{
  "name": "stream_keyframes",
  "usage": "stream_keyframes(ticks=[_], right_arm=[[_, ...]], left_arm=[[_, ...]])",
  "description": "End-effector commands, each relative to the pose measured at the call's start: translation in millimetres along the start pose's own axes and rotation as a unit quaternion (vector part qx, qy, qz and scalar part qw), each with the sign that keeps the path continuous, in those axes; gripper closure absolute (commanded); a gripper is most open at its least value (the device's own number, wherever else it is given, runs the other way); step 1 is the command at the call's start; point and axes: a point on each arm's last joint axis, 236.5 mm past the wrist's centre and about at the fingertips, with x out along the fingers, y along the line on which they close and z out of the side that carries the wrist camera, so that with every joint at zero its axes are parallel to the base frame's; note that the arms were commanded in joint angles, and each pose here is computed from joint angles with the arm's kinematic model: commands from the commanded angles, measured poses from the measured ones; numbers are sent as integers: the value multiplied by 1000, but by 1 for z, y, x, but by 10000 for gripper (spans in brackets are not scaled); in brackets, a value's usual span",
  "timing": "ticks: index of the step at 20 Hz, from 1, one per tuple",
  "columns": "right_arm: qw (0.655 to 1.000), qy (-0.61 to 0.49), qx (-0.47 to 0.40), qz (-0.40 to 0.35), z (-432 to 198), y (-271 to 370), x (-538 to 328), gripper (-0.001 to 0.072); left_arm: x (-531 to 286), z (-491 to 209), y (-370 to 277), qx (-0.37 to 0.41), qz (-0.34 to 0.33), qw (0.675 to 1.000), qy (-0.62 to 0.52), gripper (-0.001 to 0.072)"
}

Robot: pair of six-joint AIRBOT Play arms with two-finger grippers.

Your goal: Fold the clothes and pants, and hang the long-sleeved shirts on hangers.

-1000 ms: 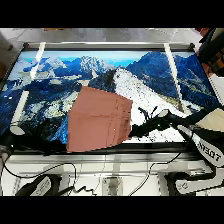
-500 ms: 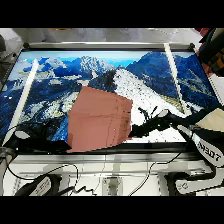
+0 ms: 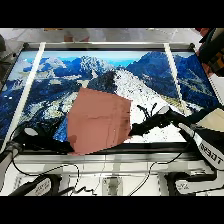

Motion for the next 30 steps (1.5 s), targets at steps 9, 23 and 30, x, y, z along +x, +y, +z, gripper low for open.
stream_keyframes(ticks=[9,23,30], right_arm=[[935,-245,-256,-8,9,190,-170,693],[876,-415,-165,183,-80,333,-282,694],[899,-430,9,82,54,207,-195,693]], left_arm=[[-219,85,-179,293,-16,933,-207,694],[-413,5,-300,341,203,674,-622,694],[-253,145,-173,227,44,854,-465,694]])
